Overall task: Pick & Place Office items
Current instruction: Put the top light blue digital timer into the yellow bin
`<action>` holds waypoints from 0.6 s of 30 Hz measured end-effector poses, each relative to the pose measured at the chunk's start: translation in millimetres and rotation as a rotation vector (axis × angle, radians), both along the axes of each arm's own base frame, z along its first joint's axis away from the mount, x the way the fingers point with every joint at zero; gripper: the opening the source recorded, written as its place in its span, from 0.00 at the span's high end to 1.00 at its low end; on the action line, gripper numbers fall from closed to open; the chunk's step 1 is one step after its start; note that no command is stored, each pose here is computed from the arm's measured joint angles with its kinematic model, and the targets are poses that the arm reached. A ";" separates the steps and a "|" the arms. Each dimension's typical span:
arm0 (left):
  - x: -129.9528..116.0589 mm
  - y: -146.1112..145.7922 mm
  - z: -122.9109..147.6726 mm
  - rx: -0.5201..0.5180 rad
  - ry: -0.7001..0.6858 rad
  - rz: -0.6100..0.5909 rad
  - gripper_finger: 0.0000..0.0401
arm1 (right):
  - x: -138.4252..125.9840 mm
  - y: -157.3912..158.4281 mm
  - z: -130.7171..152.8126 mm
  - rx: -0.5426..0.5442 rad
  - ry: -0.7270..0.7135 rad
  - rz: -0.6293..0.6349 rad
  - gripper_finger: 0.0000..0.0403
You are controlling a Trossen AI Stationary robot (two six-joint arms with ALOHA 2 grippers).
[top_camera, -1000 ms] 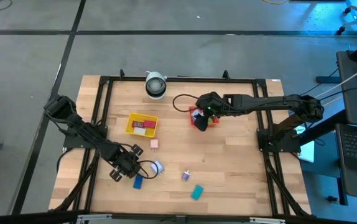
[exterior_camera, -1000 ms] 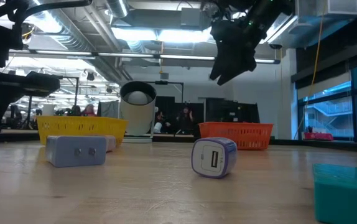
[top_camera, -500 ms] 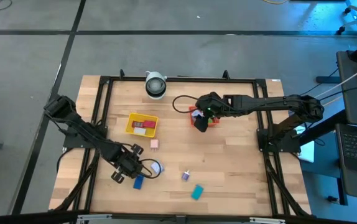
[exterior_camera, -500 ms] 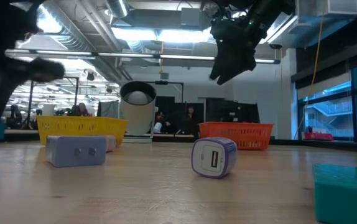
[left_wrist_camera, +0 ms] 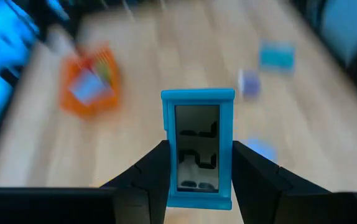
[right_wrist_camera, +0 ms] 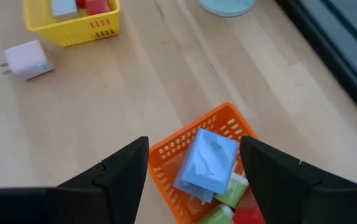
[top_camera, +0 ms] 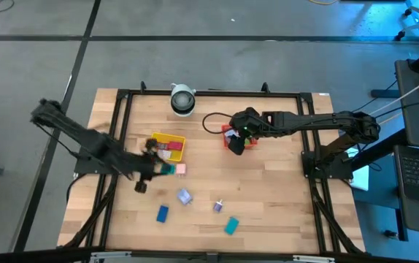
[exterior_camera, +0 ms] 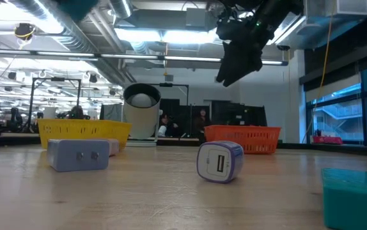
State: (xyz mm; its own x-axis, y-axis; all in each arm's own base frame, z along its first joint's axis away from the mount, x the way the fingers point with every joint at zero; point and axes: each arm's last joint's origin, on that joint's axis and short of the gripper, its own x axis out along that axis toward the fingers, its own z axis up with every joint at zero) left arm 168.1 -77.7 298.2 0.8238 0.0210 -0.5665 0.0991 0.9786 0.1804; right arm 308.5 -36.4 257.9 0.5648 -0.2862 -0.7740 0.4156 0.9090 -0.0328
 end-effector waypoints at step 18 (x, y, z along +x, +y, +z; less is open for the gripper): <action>-48.0 78.2 -31.6 -0.180 -0.446 0.344 0.65 | -70.7 -58.4 51.7 -0.085 -0.051 -0.278 0.37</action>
State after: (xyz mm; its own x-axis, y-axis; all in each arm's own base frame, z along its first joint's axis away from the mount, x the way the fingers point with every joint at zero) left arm 120.2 0.5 266.6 0.9460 0.2651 -0.1866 -0.2770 0.9600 -0.0404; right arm 237.9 -94.8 309.6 0.4932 -0.4980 -0.7133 0.6511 0.7551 -0.0769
